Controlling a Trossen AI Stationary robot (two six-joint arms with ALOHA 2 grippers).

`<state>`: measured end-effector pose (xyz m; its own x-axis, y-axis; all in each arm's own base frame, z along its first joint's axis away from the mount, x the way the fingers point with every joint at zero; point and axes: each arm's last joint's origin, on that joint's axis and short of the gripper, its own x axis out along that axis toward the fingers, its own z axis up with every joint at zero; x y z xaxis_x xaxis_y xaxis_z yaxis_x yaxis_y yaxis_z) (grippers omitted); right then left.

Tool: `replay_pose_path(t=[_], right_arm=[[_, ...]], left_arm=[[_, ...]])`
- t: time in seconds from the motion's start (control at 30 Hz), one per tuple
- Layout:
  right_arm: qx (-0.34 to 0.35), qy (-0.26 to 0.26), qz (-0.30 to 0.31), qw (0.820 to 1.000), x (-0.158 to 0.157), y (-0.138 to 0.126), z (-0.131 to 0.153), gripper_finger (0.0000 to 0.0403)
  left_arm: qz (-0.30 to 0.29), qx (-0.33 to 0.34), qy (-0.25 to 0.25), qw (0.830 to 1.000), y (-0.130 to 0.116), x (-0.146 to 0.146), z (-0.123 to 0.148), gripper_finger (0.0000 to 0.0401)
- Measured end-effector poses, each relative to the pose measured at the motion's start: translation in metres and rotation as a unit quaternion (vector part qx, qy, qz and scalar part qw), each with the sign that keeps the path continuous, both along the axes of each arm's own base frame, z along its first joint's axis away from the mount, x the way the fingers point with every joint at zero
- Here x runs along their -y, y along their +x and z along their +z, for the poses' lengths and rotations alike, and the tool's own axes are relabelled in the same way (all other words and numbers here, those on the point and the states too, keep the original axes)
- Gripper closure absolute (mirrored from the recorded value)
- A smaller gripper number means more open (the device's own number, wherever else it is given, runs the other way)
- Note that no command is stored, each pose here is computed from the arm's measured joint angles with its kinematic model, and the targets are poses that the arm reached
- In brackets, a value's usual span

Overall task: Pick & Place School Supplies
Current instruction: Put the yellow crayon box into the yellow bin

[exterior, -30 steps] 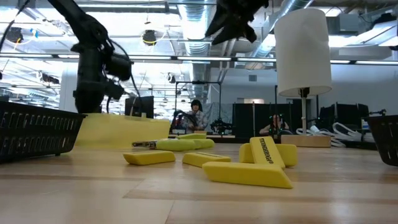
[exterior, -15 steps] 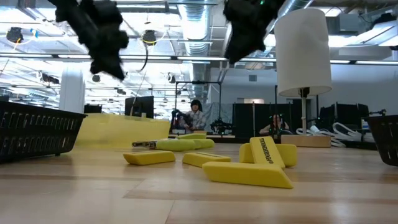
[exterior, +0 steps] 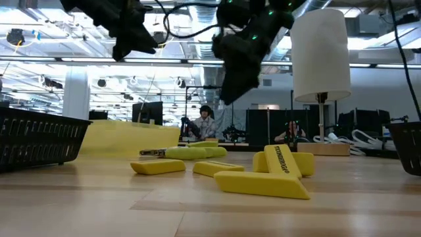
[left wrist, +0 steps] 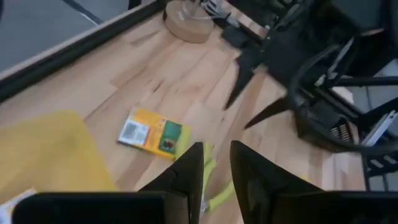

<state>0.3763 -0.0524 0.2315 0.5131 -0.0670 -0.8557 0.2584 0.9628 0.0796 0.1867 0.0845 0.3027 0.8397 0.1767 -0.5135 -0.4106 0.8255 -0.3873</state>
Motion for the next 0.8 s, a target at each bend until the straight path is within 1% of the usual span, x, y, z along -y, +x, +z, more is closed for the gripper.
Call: replay_pose_path(t=[0.2, 0.43, 0.5, 0.63, 0.73, 0.8], right_arm=[[-0.013, 0.003, 0.002, 1.0, 0.001, 0.01, -0.02, 0.0209], [-0.008, 0.001, -0.004, 1.0, 0.004, 0.011, -0.02, 0.0222], [-0.009, 0.007, -0.015, 1.0, 0.006, 0.011, -0.021, 0.0227], [-0.038, 0.032, -0.036, 0.998, 0.005, 0.005, -0.023, 0.0234], [-0.063, 0.041, -0.072, 0.995, 0.003, 0.001, -0.026, 0.0238], [-0.065, 0.052, -0.094, 0.992, 0.004, -0.002, -0.031, 0.0249]], left_arm=[[-0.004, 0.02, -0.01, 1.0, 0.009, 0.004, 0.001, 0.0325], [-0.004, 0.023, -0.006, 1.0, 0.012, 0.003, 0.0, 0.0325], [-0.005, 0.025, -0.003, 1.0, 0.012, 0.003, 0.001, 0.0325], [-0.001, 0.022, 0.001, 1.0, 0.011, 0.001, 0.0, 0.0325], [0.006, 0.02, 0.007, 1.0, 0.009, -0.002, 0.0, 0.0325], [0.005, 0.018, 0.013, 1.0, 0.009, -0.003, 0.0, 0.0325]])
